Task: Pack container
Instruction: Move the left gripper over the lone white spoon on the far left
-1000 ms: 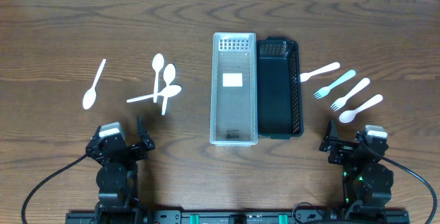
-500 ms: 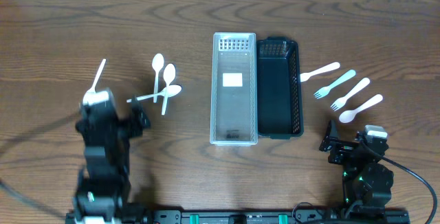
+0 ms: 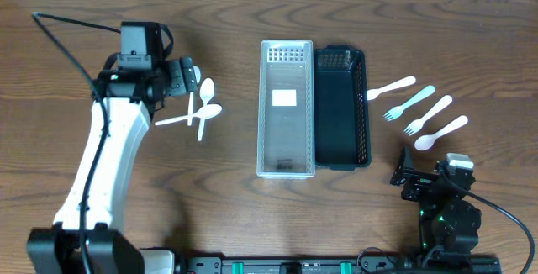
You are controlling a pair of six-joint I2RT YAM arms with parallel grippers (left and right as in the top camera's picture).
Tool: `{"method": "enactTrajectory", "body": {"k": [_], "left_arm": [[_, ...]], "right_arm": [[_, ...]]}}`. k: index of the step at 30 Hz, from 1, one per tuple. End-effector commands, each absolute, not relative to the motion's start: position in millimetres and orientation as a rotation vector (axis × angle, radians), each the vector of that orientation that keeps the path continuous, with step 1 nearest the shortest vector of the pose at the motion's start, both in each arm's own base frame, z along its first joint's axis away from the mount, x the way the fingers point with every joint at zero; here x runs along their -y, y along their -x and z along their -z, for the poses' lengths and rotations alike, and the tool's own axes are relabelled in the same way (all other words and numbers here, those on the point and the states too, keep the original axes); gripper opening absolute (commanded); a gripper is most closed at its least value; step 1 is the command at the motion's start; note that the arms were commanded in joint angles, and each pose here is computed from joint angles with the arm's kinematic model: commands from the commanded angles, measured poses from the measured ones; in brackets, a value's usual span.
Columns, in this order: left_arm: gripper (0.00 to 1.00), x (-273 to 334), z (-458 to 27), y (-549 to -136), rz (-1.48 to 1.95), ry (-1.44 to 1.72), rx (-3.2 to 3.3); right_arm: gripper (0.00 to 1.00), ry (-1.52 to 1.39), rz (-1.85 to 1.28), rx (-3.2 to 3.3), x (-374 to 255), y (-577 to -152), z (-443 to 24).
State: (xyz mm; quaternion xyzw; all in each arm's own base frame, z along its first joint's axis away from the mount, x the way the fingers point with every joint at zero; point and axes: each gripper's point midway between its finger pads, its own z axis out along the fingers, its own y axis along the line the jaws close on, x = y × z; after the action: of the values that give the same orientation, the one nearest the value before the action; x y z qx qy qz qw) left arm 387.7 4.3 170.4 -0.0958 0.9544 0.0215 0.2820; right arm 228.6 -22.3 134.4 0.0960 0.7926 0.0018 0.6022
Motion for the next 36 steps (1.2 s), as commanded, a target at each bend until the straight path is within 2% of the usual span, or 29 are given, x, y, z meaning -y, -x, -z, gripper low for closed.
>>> {"method": "enactTrajectory", "body": {"k": [1, 4, 11, 15, 18, 25, 36], "left_arm": [[0.98, -6, -174, -391, -0.032, 0.280, -2.553], [0.98, -29, -166, -379, -0.112, 0.272, -2.609], [0.98, -120, -149, -348, -0.176, 0.627, -2.648], [0.99, -141, -133, -355, 0.014, 0.482, -2.667], [0.99, -159, -109, -350, 0.004, 0.449, -2.728], [0.88, -178, -55, -356, -0.067, 0.294, -2.844], [0.84, -201, -39, -391, -0.190, 0.127, -2.755]], "right_arm": [[0.99, -0.224, 0.015, -1.832, 25, -228, -134], [0.99, -0.224, 0.015, -1.832, 25, -228, -134], [0.99, -0.224, 0.015, -1.832, 25, -228, -134], [0.99, -0.224, 0.015, -1.832, 25, -228, -134], [0.99, -0.224, 0.015, -1.832, 25, -228, -134], [0.99, -0.224, 0.015, -1.832, 25, -228, -134], [0.99, -0.224, 0.015, -1.832, 25, -228, -134]]}}
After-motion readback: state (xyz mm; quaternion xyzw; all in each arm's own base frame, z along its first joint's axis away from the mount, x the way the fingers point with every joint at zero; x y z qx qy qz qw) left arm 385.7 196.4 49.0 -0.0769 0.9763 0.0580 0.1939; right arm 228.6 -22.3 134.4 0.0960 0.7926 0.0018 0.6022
